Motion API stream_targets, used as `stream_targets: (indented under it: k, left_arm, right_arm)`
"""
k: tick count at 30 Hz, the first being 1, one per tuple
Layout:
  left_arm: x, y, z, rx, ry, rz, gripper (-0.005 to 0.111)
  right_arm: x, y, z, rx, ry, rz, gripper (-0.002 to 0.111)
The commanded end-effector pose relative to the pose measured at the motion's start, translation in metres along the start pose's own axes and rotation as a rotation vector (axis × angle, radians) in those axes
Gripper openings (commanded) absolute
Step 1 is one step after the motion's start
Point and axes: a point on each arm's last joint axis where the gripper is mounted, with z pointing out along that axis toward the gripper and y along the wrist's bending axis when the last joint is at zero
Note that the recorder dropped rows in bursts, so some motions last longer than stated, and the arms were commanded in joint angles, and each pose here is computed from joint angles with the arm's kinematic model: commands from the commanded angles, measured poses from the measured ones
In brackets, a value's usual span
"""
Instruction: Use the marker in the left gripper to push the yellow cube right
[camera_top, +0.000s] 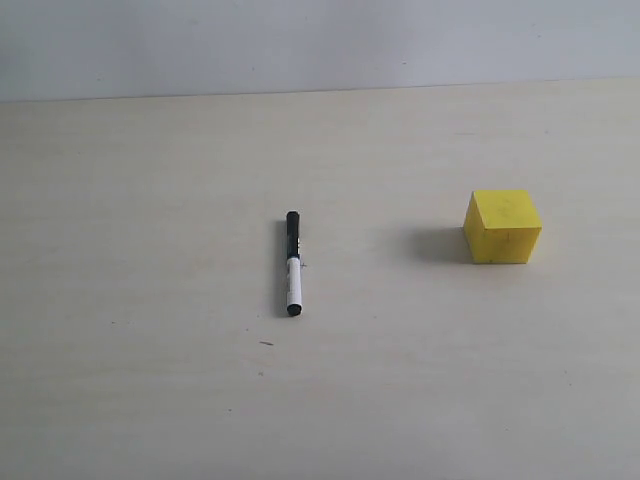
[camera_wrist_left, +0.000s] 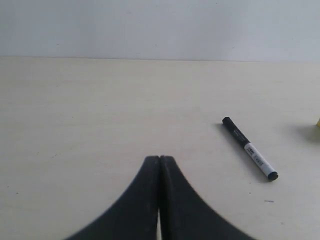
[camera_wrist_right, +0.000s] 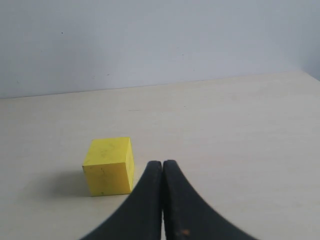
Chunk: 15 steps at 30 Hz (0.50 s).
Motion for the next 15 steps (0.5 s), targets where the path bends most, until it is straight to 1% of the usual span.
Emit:
stream_targets:
  k: [1,9,15]
  left_arm:
    - [-0.0004,0.0005,-0.0004,-0.007,-0.009,0.000,0.000]
    - [-0.0004,0.0008,-0.0004,-0.013,-0.010,-0.001,0.000]
    - [-0.0009,0.0041,-0.0004,-0.073,-0.018,-0.016,0.000]
  right_arm:
    - [0.0012,-0.0006,0.0000,0.009,-0.002,-0.006,0.000]
    - [0.0012,-0.0006,0.0000,0.009,-0.002,-0.006,0.000]
    - [0.0012,-0.0006,0.0000,0.009,-0.002,-0.006,0.000]
